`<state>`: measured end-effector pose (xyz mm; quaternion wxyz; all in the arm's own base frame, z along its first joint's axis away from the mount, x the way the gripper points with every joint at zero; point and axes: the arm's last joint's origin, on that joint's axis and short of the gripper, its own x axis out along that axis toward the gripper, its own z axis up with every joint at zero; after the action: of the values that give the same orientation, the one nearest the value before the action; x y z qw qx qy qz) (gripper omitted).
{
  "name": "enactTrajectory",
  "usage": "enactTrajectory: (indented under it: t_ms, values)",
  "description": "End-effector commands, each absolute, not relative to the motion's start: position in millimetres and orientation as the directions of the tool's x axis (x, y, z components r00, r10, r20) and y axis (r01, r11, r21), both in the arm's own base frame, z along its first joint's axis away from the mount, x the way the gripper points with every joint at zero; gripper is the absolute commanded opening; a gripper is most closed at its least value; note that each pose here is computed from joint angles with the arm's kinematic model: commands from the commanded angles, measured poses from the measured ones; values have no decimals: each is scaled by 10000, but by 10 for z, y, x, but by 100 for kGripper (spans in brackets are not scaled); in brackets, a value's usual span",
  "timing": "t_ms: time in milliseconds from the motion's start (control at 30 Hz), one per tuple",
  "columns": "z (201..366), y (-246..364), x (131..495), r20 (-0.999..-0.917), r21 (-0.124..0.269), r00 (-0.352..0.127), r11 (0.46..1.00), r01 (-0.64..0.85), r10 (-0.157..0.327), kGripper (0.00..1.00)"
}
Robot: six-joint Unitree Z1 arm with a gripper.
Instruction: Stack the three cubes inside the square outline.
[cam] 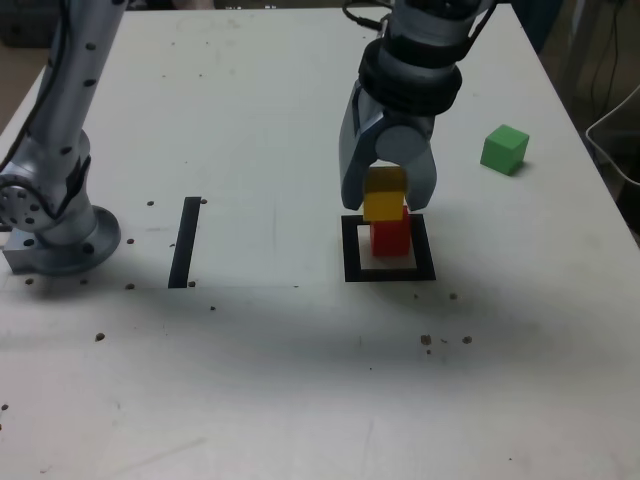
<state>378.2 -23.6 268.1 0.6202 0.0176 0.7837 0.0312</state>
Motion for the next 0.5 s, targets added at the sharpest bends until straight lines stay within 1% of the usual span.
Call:
enactTrajectory:
  t_ms: [0,300,467]
  values:
    - [2668,-248,3804,-9717,624,-2288,9980,-82,588,11]
    - [2625,-238,3830,-9706,590,-2339,9983,-36,565,12]
    - [2592,-225,3860,-9720,620,-2267,9981,33,611,14]
